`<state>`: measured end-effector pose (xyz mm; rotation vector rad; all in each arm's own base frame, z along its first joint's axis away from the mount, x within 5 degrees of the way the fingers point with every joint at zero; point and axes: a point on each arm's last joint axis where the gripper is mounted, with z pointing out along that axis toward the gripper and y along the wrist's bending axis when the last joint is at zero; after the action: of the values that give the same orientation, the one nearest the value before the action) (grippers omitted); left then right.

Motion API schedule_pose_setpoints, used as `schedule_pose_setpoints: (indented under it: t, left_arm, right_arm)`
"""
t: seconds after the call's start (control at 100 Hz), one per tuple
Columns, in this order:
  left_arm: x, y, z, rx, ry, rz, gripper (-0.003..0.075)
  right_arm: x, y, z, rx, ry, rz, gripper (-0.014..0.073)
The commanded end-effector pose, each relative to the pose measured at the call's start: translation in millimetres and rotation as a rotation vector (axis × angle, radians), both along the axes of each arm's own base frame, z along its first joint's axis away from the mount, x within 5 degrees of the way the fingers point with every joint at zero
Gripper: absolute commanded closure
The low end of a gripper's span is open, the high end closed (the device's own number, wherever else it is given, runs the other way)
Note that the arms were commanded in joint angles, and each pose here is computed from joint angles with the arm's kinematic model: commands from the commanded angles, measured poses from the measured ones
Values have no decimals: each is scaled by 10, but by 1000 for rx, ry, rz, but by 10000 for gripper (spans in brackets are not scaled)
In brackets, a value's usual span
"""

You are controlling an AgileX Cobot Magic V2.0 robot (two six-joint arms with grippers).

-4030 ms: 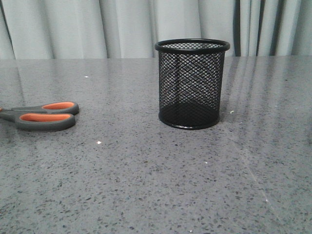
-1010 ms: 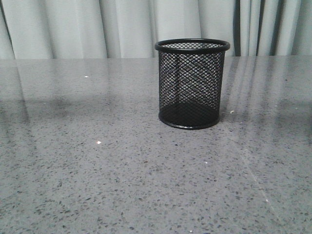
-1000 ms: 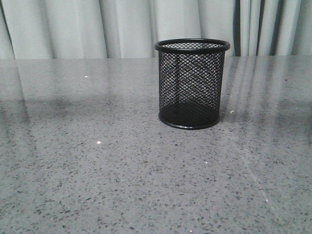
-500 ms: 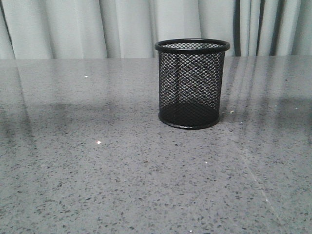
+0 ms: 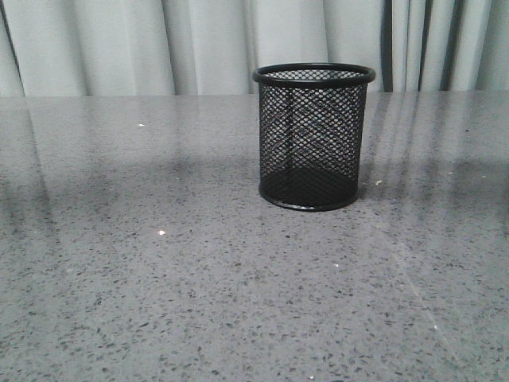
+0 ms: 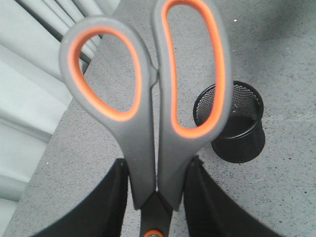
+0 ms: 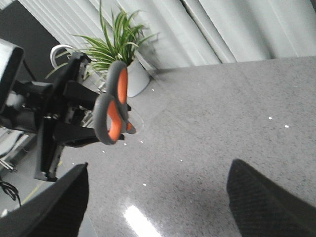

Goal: Put scissors into bucket

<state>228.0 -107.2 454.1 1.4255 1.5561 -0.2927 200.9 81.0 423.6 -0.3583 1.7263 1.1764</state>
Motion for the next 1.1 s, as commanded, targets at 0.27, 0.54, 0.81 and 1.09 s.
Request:
schedule_pose_setpoints:
  t: [0.27,0.54,0.81,1.09]
  left_arm:
    - [-140,-266,246,-128,-113,-22,627]
    - [-126,-436,200,-141,-89,-42,627]
    - [-125,-557,168,-123,-110,-58,627]
    - [-96,-617,138,-124,-108,-64,627]
  right_arm:
    - [-82,133,203,93,-67,25,76]
    - [-90,249,203,86,-84,20,76]
    - [-10,304,202,83,-74,33,76]
    - [201,365,187,77,-50,39,76]
